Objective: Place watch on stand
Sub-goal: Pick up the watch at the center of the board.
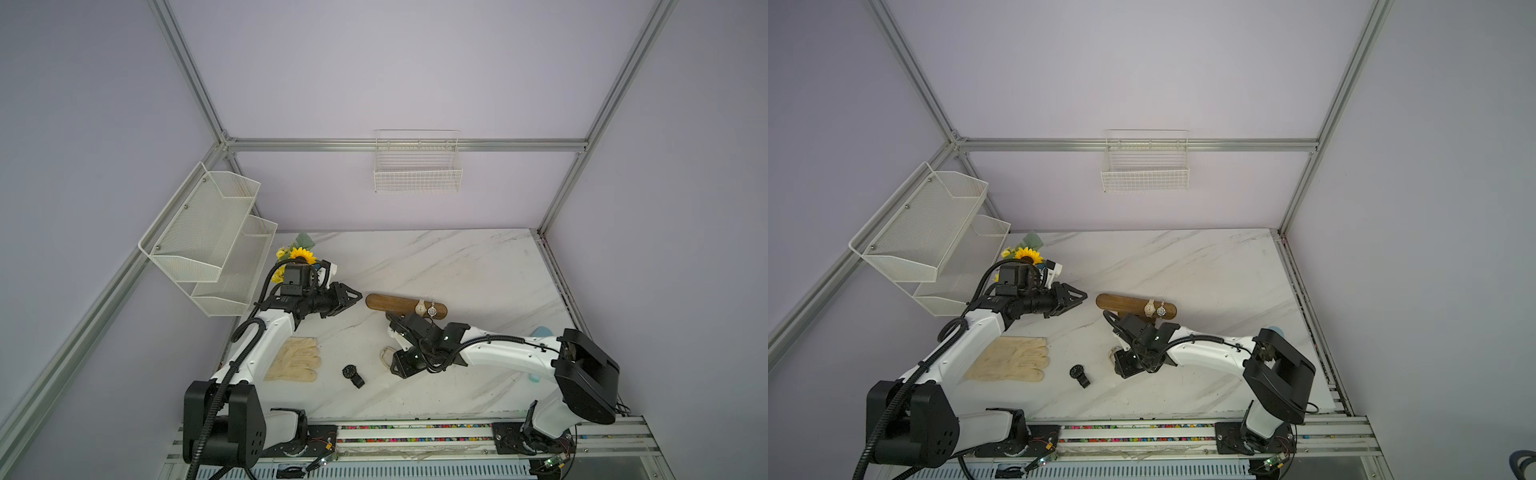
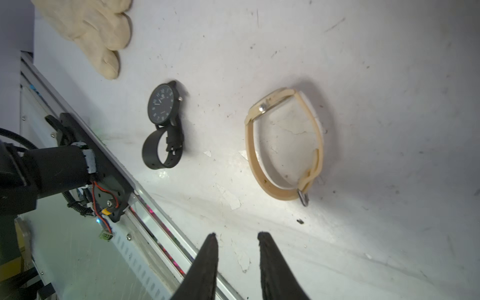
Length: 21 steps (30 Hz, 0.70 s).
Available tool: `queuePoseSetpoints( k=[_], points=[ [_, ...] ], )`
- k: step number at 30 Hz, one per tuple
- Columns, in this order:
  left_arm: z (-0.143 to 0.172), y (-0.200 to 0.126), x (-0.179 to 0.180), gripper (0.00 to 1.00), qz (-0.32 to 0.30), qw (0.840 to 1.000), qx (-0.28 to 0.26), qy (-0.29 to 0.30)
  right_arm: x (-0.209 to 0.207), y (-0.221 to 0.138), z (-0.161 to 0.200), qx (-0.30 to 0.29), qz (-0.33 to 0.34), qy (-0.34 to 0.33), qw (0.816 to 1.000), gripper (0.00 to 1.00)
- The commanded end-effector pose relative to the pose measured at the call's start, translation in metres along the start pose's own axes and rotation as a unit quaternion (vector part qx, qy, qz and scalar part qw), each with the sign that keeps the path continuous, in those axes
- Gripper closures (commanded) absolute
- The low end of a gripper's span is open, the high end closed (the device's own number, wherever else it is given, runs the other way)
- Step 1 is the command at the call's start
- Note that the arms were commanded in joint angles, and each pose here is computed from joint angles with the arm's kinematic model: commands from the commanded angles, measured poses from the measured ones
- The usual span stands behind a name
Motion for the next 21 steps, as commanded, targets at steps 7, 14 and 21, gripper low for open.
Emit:
queuePoseSetpoints(
  k=[7,14,21],
  points=[
    [-0.01,-0.008,-0.008,0.6,0.001,0.999,-0.013,0.034,0.018,0.022,-0.04,-0.036,0.023,0.028,0.999,0.63],
    [-0.009,-0.007,-0.006,0.59,0.003,0.999,-0.009,0.034,0.015,0.037,-0.048,-0.032,0.036,0.057,0.997,0.62],
    [-0.008,-0.005,-0.004,0.59,0.003,0.999,-0.005,0.034,0.007,0.043,-0.05,-0.024,0.042,0.079,0.996,0.62]
  ],
)
Point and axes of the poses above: each gripper's point midway between its finger pads, its own y axis out along the fingers, its own x axis along the line the jaws close on, z = x × y, the point moved 6 cm from there along -y, back along the fingers, and after that the axes turned 9 degrees about y, right-handed, at the moved point
